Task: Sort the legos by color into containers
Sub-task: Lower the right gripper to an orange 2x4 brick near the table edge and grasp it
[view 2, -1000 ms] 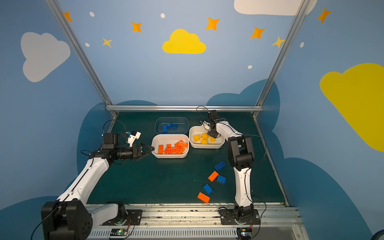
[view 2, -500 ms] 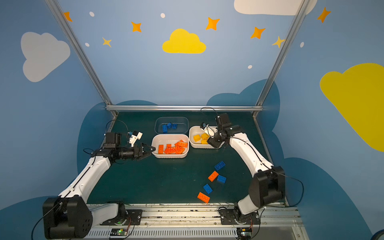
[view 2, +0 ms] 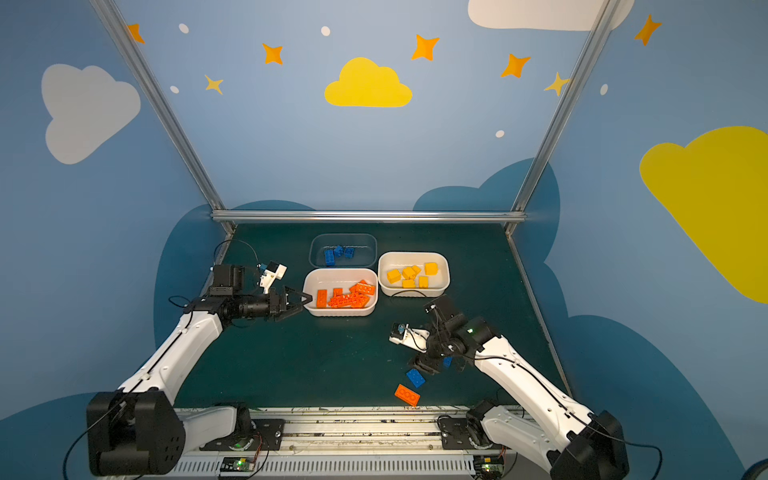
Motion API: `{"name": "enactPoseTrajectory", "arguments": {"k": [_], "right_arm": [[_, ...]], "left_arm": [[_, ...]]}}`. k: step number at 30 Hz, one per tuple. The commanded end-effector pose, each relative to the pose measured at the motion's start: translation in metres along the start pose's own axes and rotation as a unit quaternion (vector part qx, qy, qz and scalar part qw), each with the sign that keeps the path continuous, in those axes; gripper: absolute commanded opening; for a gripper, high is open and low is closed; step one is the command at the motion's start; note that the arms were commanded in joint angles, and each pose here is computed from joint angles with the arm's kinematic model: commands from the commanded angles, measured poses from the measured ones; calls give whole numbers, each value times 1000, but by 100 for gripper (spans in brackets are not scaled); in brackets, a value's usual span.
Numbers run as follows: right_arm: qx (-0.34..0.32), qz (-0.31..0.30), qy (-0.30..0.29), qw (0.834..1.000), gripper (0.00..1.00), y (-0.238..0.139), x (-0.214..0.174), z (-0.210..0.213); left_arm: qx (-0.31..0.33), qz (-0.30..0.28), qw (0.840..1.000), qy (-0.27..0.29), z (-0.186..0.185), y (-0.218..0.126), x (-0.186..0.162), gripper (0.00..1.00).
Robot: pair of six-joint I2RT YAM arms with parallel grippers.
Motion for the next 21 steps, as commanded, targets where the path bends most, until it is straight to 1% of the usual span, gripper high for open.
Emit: {"name": "enactPoseTrajectory", "arguments": {"k": [1,4,6,8,13,17,21], "right_arm": [[37,16,-2,999,66,17,1,17],[50,15,12,999,66,29,8,25],[74,17,9,997,65,40,10,32],[74,62,-13,995,65,49,6,39],[98,129,-10,987,63,63,-6,41],[91,161,-7,983,63,72,-11,38],[107,193,-9,975,62,82,-15,39]], "left_arm": [[-2,-2,1000,16,-4,-1,2,99],[-1,-3,1000,19,-4,-1,2,100],[0,-2,1000,19,-3,-1,1,100],[0,-1,1000,16,-1,0,0,100],[3,1,1000,18,0,0,-1,100],[7,2,1000,16,2,0,-1,100],[9,3,1000,15,2,0,-1,100]]}}
Point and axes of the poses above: each gripper's point midway between its finger pads, its own y axis out along the fingers, its own z axis along the line the jaws close on, x = y × z, the point moved 9 cm from there along -y, back along the fingers, and after that the axes turned 3 degrees about -y, right-handed, at the moved point
